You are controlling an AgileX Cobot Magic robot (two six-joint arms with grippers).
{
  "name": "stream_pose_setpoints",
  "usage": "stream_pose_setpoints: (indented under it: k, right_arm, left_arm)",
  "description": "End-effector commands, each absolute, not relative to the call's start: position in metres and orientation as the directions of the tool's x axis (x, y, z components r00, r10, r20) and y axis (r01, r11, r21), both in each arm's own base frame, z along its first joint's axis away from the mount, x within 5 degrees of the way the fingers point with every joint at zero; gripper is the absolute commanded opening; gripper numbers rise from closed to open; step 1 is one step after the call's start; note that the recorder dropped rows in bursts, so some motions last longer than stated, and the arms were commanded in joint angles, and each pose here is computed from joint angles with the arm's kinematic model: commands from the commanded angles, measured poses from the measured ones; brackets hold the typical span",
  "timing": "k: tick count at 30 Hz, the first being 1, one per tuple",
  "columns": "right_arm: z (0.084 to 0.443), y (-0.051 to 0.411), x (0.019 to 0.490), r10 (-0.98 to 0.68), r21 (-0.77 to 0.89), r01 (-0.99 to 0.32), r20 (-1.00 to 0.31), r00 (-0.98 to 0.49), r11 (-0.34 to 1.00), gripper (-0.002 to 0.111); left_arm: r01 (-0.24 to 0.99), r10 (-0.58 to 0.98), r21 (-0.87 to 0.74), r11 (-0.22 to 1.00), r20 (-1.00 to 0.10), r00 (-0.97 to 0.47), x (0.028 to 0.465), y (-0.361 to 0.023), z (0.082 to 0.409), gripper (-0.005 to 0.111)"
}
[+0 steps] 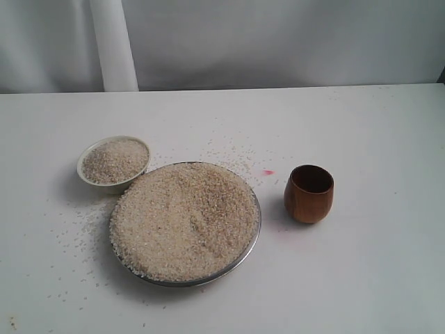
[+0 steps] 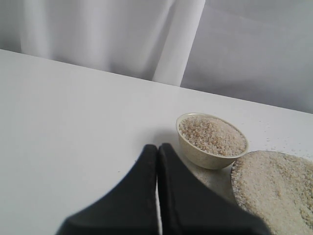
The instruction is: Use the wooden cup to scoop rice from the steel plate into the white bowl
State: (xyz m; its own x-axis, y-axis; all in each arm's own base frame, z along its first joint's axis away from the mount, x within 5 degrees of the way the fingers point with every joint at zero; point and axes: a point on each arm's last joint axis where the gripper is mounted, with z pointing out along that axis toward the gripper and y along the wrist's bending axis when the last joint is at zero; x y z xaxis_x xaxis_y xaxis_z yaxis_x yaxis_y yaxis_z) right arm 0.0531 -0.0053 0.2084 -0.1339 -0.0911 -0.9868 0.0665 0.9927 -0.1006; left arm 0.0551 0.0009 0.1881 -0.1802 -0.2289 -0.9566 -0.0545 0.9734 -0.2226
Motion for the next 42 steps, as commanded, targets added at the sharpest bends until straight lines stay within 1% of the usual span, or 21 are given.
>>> stream_pose_setpoints:
  k: [1, 3, 5, 9, 12, 42]
  right_arm:
    - [0.1926, -0.0053, 0.0554, -0.072, -0.083, 0.069, -0.987, -0.145, 0.994, 0.000]
    - [0.1917, -0.0052, 0.0552, -0.067, -0.078, 0.069, -0.986, -0.155, 0.995, 0.000]
    - [0.1851, -0.0057, 0.0539, -0.060, -0.078, 0.070, -0.972, -0.227, 0.995, 0.000]
    - [0.1838, -0.0058, 0.0536, -0.034, -0.054, 0.076, -0.970, -0.240, 0.996, 0.000]
    - [0.1832, -0.0055, 0.0535, 0.059, 0.037, 0.095, -0.969, -0.238, 0.995, 0.000]
    - [0.1832, -0.0054, 0.0535, 0.061, 0.039, 0.094, -0.969, -0.238, 0.995, 0.000]
  left_arm:
    - [-0.046, -0.235, -0.230, 0.972, -0.957, -0.172, 0.0550, 0.0004, 0.1891, 0.000]
    - [-0.046, -0.235, -0.230, 0.972, -0.957, -0.172, 0.0550, 0.0004, 0.1891, 0.000]
    - [-0.046, -0.235, -0.230, 0.972, -0.957, -0.172, 0.0550, 0.0004, 0.1891, 0.000]
    - [-0.046, -0.235, -0.230, 0.972, -0.957, -0.172, 0.0550, 0.0004, 0.1891, 0.000]
    - [-0.046, -0.235, -0.230, 0.972, -0.957, -0.172, 0.0550, 0.0004, 0.1891, 0.000]
    - [-0.046, -0.235, -0.230, 0.972, -0.957, -0.172, 0.0550, 0.0004, 0.1891, 0.000]
